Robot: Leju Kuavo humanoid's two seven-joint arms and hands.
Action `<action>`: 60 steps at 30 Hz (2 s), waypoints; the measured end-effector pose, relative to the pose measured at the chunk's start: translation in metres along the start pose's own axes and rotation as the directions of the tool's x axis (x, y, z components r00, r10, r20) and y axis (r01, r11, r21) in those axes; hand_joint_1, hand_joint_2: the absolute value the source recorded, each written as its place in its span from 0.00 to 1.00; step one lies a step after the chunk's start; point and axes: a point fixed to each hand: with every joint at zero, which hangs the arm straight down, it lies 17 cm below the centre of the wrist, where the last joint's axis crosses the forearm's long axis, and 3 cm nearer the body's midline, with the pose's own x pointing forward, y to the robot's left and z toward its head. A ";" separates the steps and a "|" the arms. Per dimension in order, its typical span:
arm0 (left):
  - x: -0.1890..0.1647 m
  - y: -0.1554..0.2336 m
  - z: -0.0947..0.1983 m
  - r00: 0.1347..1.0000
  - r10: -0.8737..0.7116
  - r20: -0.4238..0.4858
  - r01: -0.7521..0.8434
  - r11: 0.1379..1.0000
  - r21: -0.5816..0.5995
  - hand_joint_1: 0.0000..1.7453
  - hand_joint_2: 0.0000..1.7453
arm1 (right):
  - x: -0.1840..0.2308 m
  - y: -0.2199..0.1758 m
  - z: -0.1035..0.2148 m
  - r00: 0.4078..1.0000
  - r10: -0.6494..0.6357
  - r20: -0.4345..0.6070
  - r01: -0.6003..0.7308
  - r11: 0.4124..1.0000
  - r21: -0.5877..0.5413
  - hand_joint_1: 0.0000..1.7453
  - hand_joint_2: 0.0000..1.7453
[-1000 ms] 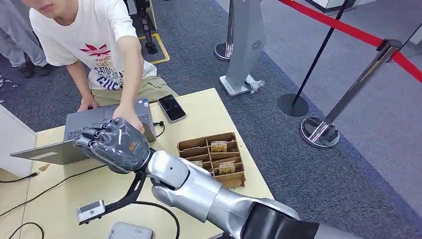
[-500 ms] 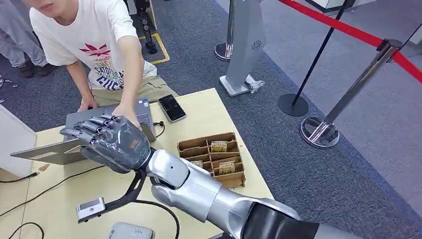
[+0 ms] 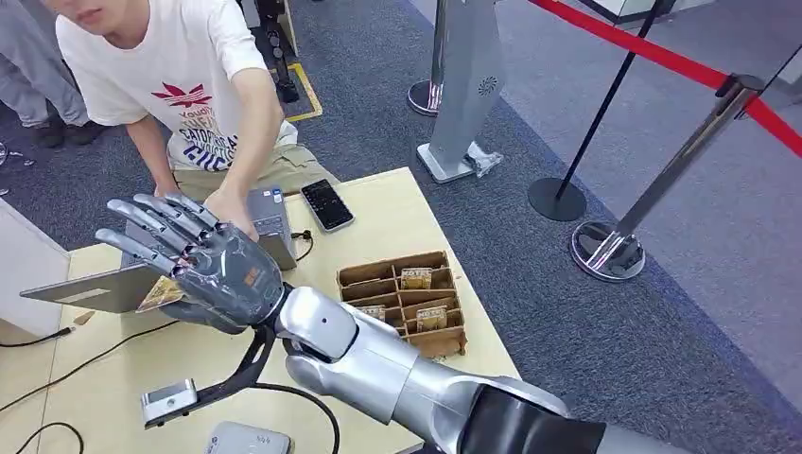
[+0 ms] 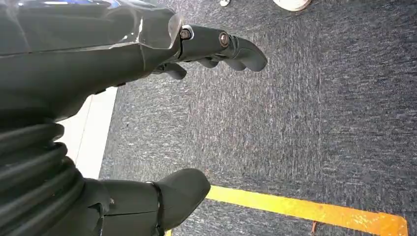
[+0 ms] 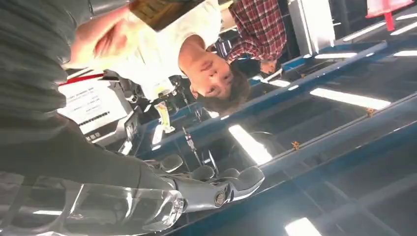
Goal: Pass the card to the sensor for recognition and then transmit it.
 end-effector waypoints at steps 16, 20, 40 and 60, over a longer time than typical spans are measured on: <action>0.001 0.000 0.000 1.000 -0.003 0.007 0.003 1.000 -0.003 0.00 1.00 | -0.001 -0.003 -0.007 1.000 -0.002 -0.018 0.002 1.000 -0.005 0.98 1.00; 0.001 0.000 0.000 1.000 -0.003 0.009 0.003 1.000 -0.003 0.00 1.00 | -0.002 -0.003 -0.007 1.000 -0.001 -0.018 0.001 1.000 -0.004 1.00 1.00; 0.001 0.000 0.000 1.000 -0.009 0.005 0.009 1.000 -0.001 0.00 1.00 | -0.008 -0.007 -0.007 0.991 -0.119 -0.067 0.117 0.993 -0.034 1.00 1.00; 0.000 0.003 -0.001 1.000 0.013 -0.003 -0.013 1.000 0.002 0.00 1.00 | 0.081 -0.041 -0.019 0.567 -0.823 -0.039 0.823 0.565 0.057 1.00 1.00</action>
